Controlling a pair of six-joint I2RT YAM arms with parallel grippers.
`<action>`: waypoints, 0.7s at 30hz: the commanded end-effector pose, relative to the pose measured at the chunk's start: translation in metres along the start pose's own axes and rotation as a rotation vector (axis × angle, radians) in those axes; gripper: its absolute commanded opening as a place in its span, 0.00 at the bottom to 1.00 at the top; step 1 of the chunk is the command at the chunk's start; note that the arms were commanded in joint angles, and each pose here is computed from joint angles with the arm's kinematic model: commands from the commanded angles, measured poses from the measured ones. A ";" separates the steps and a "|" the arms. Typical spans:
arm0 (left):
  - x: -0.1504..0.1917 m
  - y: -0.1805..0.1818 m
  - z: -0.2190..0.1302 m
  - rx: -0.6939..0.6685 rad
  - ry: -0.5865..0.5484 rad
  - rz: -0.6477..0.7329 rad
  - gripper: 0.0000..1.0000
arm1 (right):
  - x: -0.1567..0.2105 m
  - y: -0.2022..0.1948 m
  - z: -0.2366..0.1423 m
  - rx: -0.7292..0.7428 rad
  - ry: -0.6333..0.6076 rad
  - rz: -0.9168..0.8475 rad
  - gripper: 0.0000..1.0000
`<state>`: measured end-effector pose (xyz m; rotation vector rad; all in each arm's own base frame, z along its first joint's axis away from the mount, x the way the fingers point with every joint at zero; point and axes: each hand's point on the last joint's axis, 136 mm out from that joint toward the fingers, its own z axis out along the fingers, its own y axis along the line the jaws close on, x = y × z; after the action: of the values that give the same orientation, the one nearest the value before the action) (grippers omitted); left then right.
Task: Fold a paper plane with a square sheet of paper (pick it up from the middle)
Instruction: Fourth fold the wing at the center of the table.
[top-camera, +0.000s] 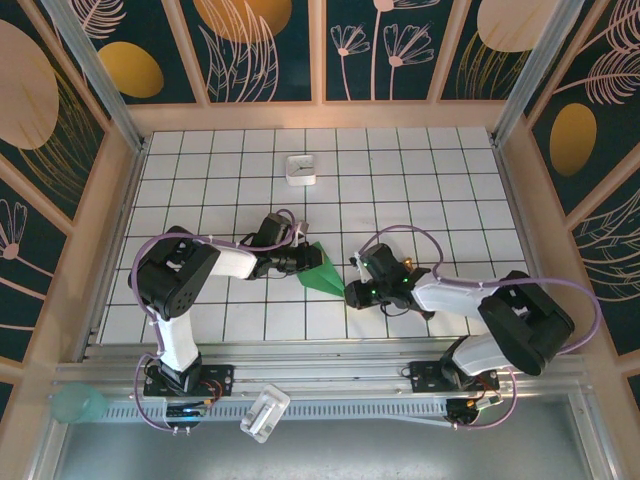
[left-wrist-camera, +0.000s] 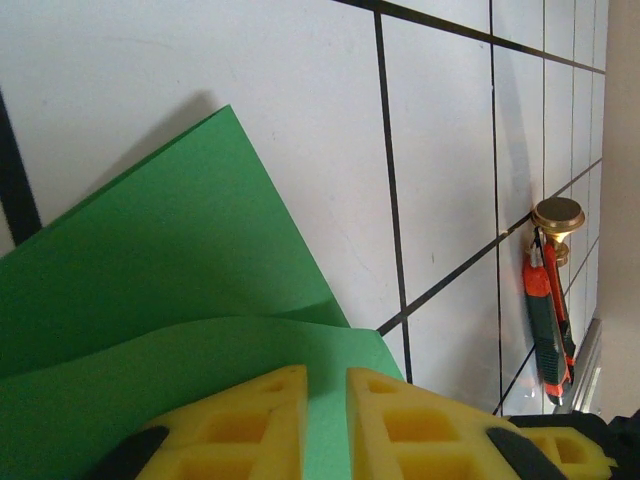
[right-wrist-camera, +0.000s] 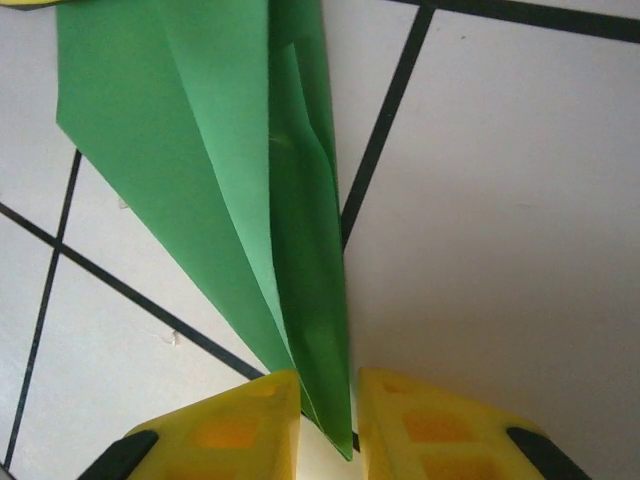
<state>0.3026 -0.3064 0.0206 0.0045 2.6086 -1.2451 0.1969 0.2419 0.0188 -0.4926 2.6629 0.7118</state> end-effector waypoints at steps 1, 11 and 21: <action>0.020 0.049 0.001 -0.157 0.052 -0.066 0.20 | -0.003 -0.003 0.003 0.035 0.005 -0.018 0.20; 0.018 0.047 0.001 -0.154 0.047 -0.065 0.20 | 0.002 -0.003 0.005 -0.014 0.021 0.030 0.14; 0.018 0.048 0.001 -0.156 0.049 -0.066 0.20 | 0.005 -0.005 0.004 -0.036 0.030 0.061 0.13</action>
<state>0.3025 -0.3063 0.0205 0.0043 2.6090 -1.2449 0.1998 0.2400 0.0177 -0.4520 2.6876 0.7540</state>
